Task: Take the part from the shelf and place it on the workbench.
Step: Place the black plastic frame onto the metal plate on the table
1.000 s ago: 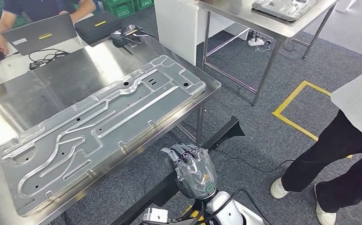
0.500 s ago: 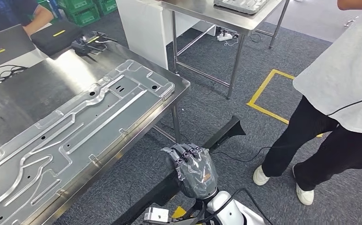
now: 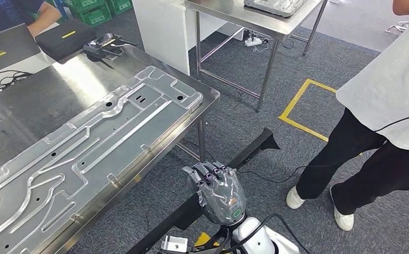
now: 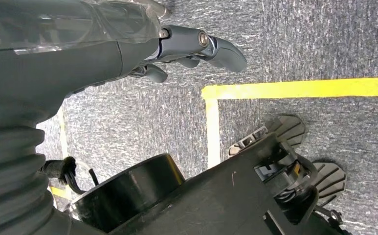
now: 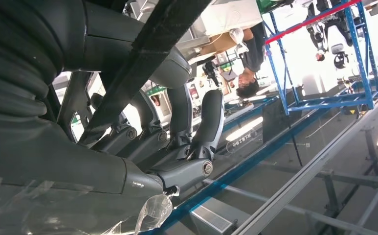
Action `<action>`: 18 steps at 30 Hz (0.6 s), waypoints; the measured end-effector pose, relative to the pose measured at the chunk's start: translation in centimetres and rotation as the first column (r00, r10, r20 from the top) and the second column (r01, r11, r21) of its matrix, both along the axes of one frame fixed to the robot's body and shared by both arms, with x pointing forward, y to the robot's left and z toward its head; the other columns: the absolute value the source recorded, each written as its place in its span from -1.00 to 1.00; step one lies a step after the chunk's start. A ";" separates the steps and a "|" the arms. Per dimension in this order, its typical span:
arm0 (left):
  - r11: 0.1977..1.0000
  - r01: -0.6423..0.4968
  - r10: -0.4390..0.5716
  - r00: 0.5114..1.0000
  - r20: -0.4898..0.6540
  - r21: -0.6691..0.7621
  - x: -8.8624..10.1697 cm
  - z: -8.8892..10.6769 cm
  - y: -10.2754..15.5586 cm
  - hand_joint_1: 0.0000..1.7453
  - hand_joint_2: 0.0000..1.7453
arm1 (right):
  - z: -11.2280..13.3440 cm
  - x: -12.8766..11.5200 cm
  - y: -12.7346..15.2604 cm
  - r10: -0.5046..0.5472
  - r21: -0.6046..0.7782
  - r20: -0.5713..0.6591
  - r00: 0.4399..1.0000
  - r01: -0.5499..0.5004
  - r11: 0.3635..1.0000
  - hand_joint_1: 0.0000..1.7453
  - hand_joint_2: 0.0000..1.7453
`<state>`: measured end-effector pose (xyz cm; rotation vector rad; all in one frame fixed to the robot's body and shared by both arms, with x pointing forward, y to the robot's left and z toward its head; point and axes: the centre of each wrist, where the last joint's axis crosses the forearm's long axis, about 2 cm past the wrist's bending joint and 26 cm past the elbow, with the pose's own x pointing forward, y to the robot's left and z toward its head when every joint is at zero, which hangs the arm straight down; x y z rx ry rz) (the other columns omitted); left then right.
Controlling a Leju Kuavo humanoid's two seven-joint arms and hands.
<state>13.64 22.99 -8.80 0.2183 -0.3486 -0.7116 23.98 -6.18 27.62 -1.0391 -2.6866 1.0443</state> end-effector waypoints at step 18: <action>1.000 0.007 -0.007 1.000 -0.007 0.005 -0.3 -0.1 0.3 -1.00 1.00 | -0.1 0.0 0.0 -0.002 0.007 -0.007 1.000 0.002 1.000 1.00 1.00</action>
